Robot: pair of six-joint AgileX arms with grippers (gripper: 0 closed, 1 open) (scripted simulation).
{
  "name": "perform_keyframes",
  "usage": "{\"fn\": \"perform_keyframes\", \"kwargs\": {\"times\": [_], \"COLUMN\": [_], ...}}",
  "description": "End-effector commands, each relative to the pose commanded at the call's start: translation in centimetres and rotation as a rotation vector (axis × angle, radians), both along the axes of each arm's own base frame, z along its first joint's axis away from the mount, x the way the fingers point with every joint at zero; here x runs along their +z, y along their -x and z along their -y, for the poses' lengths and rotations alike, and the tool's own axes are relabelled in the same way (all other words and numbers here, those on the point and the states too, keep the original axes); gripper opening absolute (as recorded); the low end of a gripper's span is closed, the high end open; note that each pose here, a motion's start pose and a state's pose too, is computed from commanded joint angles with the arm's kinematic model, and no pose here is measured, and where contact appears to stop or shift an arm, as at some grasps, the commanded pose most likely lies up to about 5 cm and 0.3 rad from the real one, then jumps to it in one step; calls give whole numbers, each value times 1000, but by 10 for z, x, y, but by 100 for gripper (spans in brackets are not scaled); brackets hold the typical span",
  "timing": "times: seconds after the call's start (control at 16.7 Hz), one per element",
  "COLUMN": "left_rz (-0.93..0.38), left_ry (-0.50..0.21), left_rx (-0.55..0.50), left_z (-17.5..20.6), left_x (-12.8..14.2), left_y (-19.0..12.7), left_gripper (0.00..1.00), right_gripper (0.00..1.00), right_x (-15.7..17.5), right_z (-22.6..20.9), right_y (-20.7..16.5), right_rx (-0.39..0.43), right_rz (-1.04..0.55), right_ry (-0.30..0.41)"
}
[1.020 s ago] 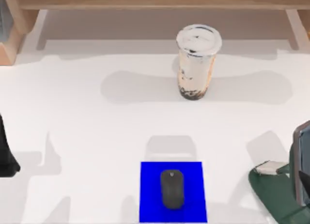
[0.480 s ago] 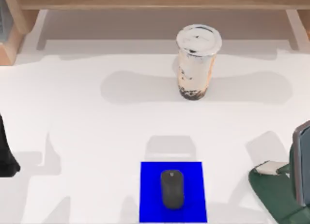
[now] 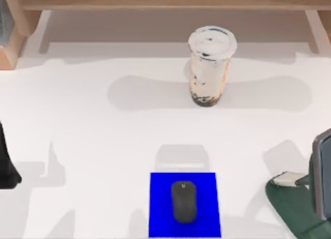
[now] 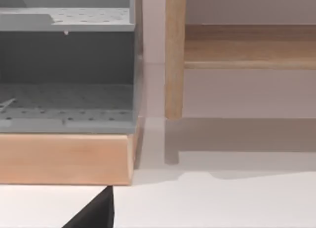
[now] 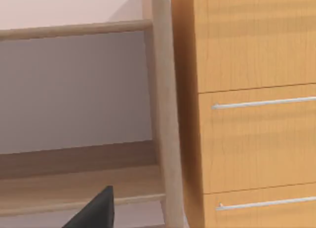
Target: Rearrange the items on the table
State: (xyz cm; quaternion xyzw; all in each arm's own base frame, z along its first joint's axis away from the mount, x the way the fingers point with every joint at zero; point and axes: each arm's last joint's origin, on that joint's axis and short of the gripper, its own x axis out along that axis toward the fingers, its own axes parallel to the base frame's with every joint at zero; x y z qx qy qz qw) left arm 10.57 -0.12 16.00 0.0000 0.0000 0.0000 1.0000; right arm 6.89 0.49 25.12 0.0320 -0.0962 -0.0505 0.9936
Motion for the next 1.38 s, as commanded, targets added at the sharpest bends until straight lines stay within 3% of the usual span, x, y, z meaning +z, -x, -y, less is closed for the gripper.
{"fn": "perform_keyframes", "kwargs": {"times": [0.18,0.6,1.38], "left_rz": [0,0,-73], "left_ry": [0,0,1], "left_rx": [0,0,-51], "left_z": [0,0,18], "left_x": [0,0,15], "left_y": [0,0,-16], "left_gripper": [100,100,100], "right_gripper": [100,100,100], "right_x": [-15,-88,-91], "right_z": [2,6,6], "right_y": [-9,-36,-37], "right_rx": [-12,97,101], "right_rz": [-10,-184,-193], "right_ry": [17,63,64]}}
